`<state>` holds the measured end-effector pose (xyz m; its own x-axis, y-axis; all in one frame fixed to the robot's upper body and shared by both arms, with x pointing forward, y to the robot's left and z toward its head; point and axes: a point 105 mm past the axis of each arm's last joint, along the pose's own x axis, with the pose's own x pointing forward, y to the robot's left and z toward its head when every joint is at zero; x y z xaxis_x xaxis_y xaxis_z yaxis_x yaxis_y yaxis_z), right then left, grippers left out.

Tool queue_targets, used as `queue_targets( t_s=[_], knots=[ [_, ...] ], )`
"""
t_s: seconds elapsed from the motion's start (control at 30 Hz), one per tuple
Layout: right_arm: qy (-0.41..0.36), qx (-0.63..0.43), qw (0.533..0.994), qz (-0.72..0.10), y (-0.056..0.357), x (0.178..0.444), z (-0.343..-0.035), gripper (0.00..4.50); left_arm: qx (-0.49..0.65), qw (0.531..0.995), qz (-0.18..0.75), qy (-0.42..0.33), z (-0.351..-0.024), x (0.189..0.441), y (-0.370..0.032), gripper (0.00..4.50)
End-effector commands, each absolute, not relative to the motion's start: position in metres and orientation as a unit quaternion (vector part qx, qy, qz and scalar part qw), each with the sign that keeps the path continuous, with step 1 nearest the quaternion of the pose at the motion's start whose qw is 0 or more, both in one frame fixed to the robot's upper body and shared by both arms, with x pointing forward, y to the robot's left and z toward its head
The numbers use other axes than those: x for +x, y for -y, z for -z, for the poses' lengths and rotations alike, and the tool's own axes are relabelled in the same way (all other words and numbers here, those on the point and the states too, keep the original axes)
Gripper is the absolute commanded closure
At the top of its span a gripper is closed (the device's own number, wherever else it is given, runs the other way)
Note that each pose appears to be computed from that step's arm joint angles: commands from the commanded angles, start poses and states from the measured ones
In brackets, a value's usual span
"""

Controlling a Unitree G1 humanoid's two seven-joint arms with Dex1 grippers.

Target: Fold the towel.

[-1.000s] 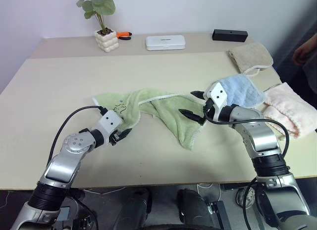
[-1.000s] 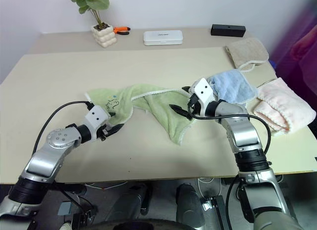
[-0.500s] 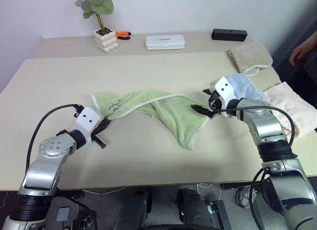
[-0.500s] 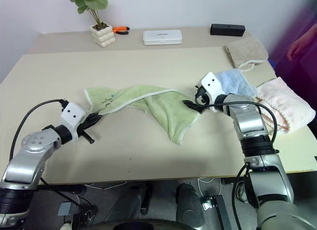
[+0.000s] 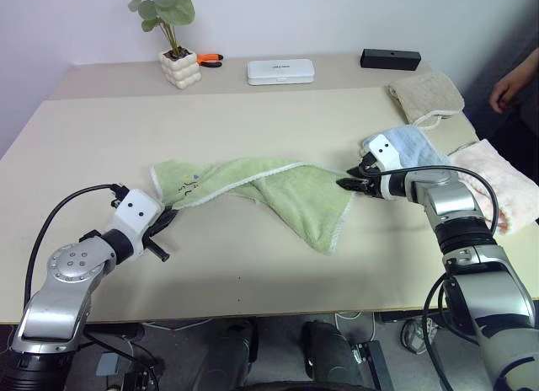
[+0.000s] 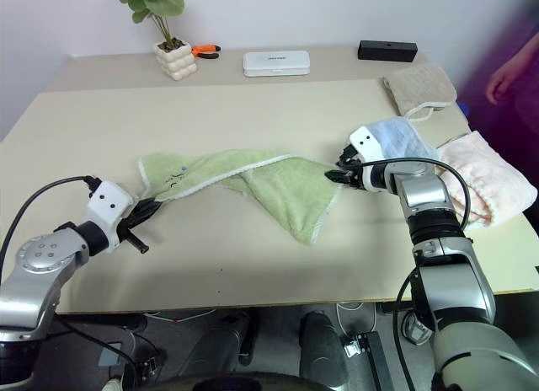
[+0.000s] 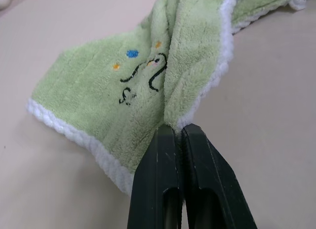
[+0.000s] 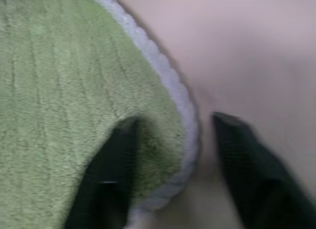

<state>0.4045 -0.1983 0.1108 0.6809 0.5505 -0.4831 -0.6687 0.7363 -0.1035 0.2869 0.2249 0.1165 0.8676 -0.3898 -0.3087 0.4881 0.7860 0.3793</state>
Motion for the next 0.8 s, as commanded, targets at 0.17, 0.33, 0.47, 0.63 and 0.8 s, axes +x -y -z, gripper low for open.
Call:
queue_targets(
  t_s=[0.17,0.33,0.47,0.63,0.8],
  knots=[
    [-0.161,-0.164,0.920,-0.316,0.201,0.414,-0.141,4.44,0.246,0.939,0.223,-0.086,-0.130,0.292,-0.232,4.50],
    [-0.048,-0.215,0.941,-0.255,0.204,0.439,-0.199,4.44,0.248,0.960,0.132,-0.008,-0.169,0.333,-0.256,4.50],
    [0.053,-0.240,0.946,-0.212,0.200,0.452,-0.261,4.44,0.239,0.966,0.032,0.089,-0.233,0.369,-0.282,4.50],
    [0.187,-0.254,0.931,-0.182,0.190,0.446,-0.350,4.44,0.167,0.949,-0.058,0.260,-0.346,0.372,-0.313,4.50],
    [0.216,-0.255,0.903,-0.272,0.170,0.425,-0.355,4.44,0.188,0.950,0.003,0.247,-0.335,0.352,-0.316,4.50]
  ],
)
